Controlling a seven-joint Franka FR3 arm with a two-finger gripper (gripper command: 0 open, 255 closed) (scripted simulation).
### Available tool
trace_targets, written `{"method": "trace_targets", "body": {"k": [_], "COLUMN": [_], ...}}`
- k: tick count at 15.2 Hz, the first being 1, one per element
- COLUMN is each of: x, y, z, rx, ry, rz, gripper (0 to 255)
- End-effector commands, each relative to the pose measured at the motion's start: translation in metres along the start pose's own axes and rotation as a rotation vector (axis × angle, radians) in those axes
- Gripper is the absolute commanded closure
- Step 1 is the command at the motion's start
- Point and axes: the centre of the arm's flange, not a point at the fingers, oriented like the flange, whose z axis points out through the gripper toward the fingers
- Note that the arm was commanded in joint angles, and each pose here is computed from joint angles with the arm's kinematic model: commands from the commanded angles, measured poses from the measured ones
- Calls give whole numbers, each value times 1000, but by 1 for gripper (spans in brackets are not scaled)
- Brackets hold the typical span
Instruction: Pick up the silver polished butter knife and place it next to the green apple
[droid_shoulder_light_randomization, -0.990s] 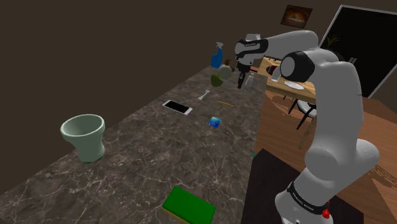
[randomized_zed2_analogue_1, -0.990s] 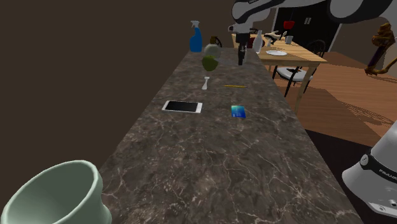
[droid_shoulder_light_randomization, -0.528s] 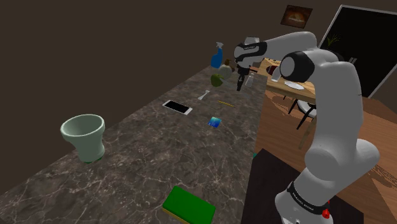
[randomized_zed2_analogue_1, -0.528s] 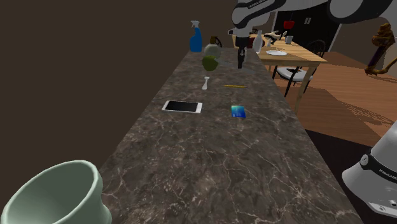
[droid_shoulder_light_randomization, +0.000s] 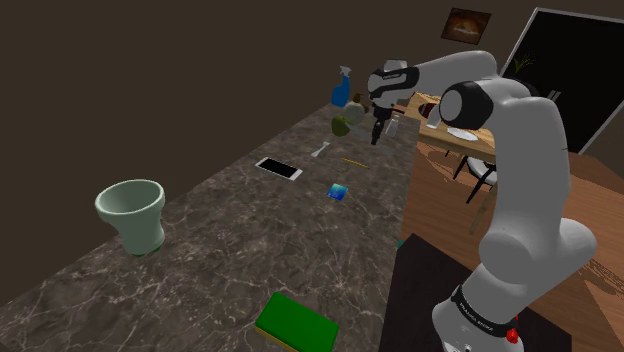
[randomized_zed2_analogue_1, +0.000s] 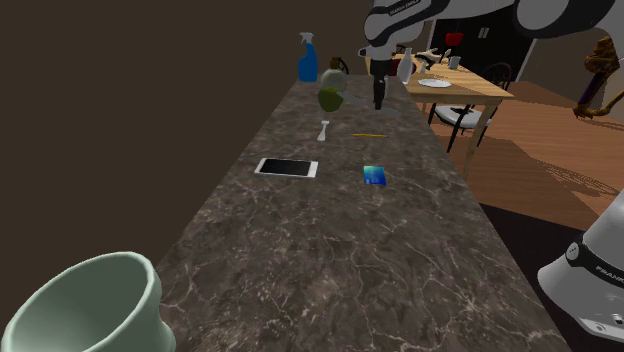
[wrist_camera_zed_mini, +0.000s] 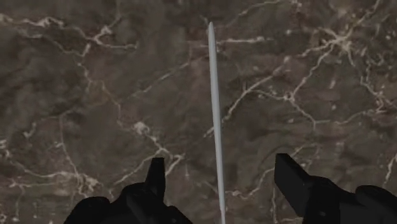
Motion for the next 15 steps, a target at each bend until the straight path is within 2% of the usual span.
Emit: {"method": "trace_targets", "body": {"k": [1, 3, 7, 15], "x": [0, 1, 1, 1], "y": [0, 0, 0, 0], "z": [1, 1, -49, -49], "rx": [1, 1, 1, 1], "ry": [-1, -1, -1, -1], "rz": [0, 0, 0, 0], "gripper": [0, 0, 0, 0]}}
